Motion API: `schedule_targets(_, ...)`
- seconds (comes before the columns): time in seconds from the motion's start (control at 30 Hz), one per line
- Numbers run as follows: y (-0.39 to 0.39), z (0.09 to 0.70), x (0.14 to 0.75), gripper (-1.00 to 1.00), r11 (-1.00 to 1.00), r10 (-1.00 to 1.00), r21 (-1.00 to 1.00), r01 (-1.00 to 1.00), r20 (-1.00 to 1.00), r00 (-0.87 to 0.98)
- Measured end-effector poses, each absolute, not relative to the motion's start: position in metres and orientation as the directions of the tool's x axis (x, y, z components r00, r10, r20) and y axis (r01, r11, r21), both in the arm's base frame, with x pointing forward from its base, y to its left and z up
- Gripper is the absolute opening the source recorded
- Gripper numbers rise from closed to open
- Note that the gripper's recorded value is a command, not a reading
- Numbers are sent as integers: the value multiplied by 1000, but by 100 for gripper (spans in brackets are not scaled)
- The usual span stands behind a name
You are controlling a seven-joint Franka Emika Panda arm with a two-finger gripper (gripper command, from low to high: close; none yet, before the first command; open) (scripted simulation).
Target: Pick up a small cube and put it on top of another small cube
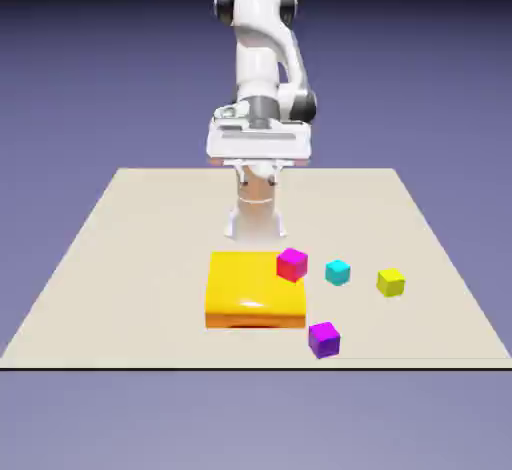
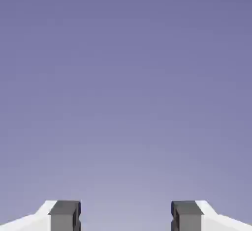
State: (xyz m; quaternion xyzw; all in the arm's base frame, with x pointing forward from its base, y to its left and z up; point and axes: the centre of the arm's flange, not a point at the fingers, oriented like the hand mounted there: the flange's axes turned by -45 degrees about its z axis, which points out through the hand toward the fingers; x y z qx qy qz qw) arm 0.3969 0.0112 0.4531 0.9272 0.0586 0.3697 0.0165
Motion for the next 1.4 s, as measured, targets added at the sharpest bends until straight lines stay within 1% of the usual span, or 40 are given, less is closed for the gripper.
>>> schedule_targets(0.2,47,423,431,0,-894,447,218,391,488,749)
schedule_targets(0.37,79,394,453,0,-731,682,246,636,306,665)
schedule_targets(0.5,107,368,467,0,-557,830,209,804,173,530)
schedule_targets(0.6,131,348,474,0,-402,915,151,903,92,392)
schedule_targets(0.77,166,313,481,0,-129,992,16,992,10,128)
schedule_targets(0.9,194,286,483,0,94,995,-109,990,2,-95)
schedule_targets(1.07,230,252,479,0,366,930,-256,895,63,-363)
schedule_targets(1.23,265,220,470,0,606,793,-361,709,196,-577)
schedule_targets(1.4,298,191,456,0,794,598,-396,461,376,-707)
